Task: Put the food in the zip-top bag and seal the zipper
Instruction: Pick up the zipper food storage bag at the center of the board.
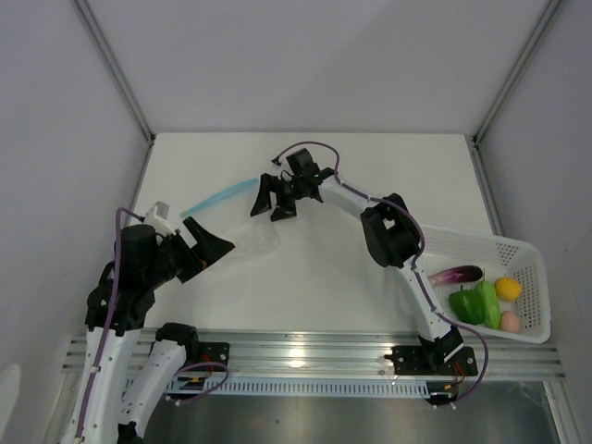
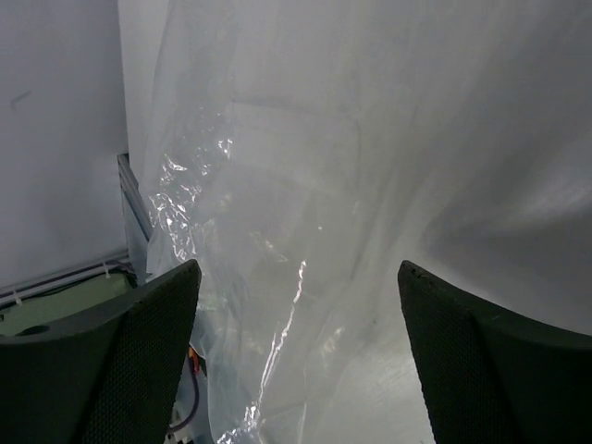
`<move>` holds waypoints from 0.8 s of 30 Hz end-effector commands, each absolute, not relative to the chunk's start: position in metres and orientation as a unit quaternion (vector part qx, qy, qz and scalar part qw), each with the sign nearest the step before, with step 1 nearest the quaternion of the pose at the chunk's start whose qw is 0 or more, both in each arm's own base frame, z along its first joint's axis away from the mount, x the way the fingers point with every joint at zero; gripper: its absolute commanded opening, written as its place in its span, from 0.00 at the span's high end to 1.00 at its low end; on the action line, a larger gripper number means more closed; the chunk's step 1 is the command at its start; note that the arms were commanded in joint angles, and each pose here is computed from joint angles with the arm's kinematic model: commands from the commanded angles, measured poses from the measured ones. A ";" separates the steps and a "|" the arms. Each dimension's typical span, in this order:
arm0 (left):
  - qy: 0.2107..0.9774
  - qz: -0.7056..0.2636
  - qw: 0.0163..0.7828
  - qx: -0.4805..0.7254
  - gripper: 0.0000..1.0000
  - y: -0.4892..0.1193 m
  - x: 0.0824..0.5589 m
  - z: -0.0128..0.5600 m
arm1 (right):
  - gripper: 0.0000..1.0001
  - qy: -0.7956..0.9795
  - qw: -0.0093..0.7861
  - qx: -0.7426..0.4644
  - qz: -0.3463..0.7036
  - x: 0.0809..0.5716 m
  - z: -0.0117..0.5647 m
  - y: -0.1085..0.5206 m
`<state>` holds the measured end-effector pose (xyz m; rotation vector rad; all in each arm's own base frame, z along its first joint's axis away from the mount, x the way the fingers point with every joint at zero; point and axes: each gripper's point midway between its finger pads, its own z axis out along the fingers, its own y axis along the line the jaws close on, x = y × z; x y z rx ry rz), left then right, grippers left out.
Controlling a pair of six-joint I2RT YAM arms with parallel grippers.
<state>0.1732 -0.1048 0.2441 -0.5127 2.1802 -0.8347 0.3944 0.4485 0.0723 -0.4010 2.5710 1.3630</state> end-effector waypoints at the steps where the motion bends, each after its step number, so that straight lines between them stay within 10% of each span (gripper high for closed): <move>1: 0.852 -0.334 0.363 -0.174 0.06 -0.109 0.169 0.252 | 0.13 0.841 0.098 -0.143 0.513 0.392 0.094 0.473; 9: 0.865 -0.332 0.332 -0.176 0.08 -0.112 0.165 0.245 | 0.45 0.827 0.086 -0.144 0.537 0.388 0.091 0.479; 14: 0.861 -0.347 0.323 -0.184 0.16 -0.117 0.171 0.251 | 0.97 0.821 0.099 -0.150 0.542 0.389 0.103 0.475; 24: 0.840 -0.409 0.279 -0.223 0.18 -0.138 0.193 0.272 | 1.00 0.843 0.242 -0.158 0.454 0.377 0.150 0.391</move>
